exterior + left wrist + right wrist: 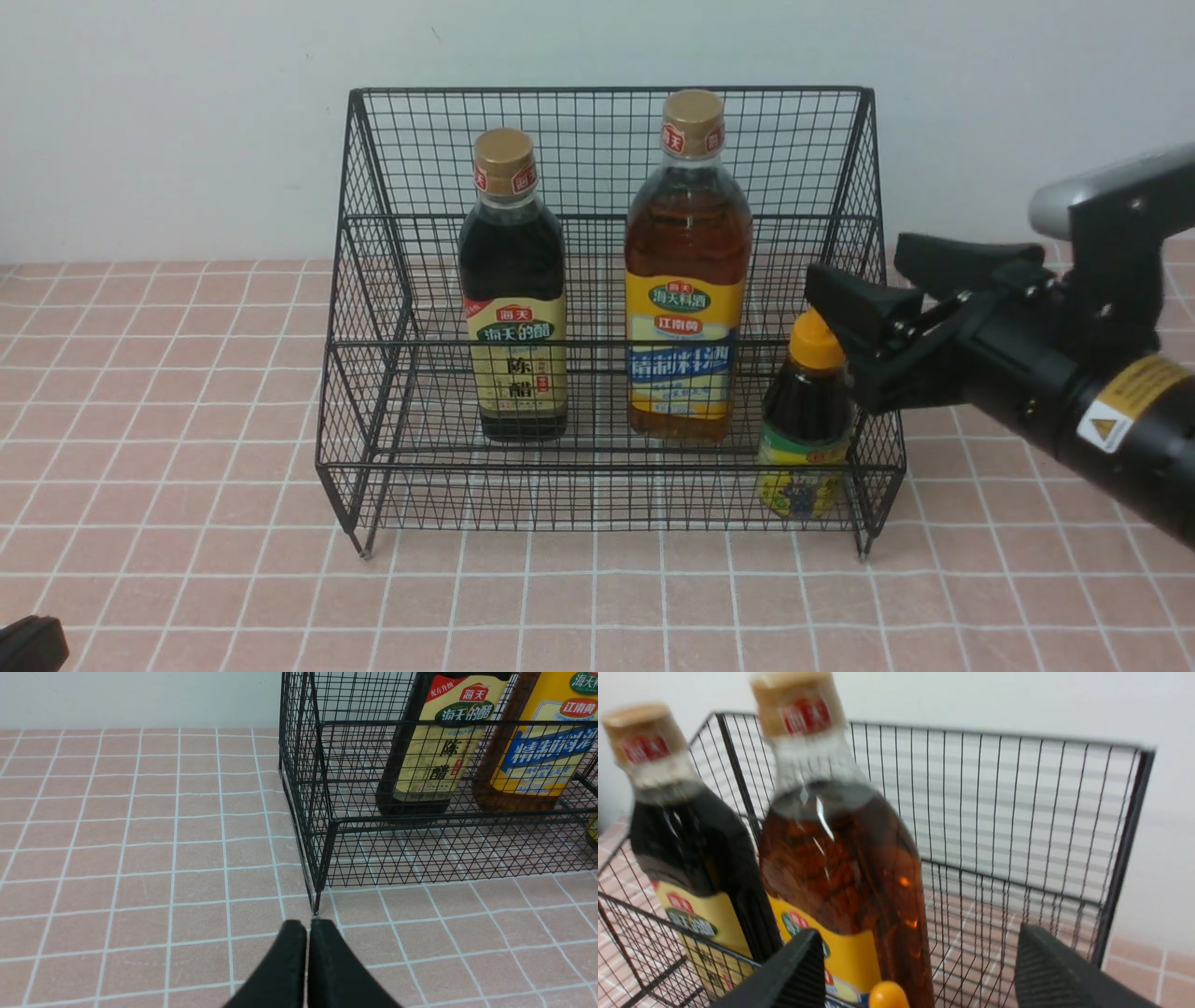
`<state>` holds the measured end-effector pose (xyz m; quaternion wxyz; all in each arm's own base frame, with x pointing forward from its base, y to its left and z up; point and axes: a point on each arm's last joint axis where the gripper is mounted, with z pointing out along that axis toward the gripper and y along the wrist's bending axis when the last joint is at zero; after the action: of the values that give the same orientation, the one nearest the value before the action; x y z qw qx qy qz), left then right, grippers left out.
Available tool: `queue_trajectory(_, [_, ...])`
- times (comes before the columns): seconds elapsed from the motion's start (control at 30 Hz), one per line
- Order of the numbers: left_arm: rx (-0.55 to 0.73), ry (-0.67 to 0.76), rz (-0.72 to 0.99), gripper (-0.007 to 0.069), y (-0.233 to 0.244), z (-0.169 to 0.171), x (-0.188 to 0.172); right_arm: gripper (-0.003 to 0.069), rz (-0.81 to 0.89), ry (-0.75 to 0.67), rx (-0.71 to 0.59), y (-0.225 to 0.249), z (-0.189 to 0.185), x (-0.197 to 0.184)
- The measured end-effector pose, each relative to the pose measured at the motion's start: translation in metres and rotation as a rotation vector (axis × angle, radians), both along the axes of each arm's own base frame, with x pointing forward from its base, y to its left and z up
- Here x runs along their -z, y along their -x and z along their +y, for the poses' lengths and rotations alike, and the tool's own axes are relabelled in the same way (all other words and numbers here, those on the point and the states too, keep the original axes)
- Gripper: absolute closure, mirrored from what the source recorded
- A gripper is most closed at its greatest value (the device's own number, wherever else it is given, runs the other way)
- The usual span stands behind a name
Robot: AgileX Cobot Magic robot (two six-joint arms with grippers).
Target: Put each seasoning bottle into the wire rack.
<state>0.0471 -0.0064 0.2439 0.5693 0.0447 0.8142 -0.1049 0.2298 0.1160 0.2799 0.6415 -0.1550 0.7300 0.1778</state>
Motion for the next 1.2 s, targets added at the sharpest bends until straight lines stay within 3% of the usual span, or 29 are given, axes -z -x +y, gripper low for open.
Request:
queue_trajectory(0.1, [0.000,0.000,0.000,0.0632,0.000,0.000,0.000,0.0187,-0.010,0.015,0.015,0.013,-0.008,-0.014])
queue_trajectory(0.23, [0.000,0.000,0.000,0.0632,0.000,0.000,0.000,0.0372,-0.015,0.058,0.019,0.052,-0.028,-0.043])
queue_trajectory(0.27, [0.000,0.000,0.000,0.0632,0.000,0.000,0.000,0.0384,-0.026,0.056,0.018,0.056,-0.030,-0.046])
queue_trajectory(0.37, [0.000,0.000,0.000,0.0632,0.000,0.000,0.000,0.0608,-0.053,0.044,0.016,0.093,-0.049,-0.065])
queue_trajectory(0.43, [0.000,0.000,0.000,0.0632,0.000,0.000,0.000,0.0646,-0.068,0.005,0.030,0.108,-0.058,-0.072])
queue_trajectory(0.53, [0.000,0.000,0.000,0.0632,0.000,0.000,0.000,0.0667,-0.090,-0.053,0.059,0.133,-0.073,-0.081])
queue_trajectory(0.8, [0.000,0.000,0.000,0.0632,0.000,0.000,0.000,0.0672,-0.160,-0.044,0.092,0.175,-0.094,-0.084])
queue_trajectory(1.2, [0.000,0.000,0.000,0.0632,0.000,0.000,0.000,0.0672,-0.197,-0.057,0.094,0.184,-0.098,-0.086])
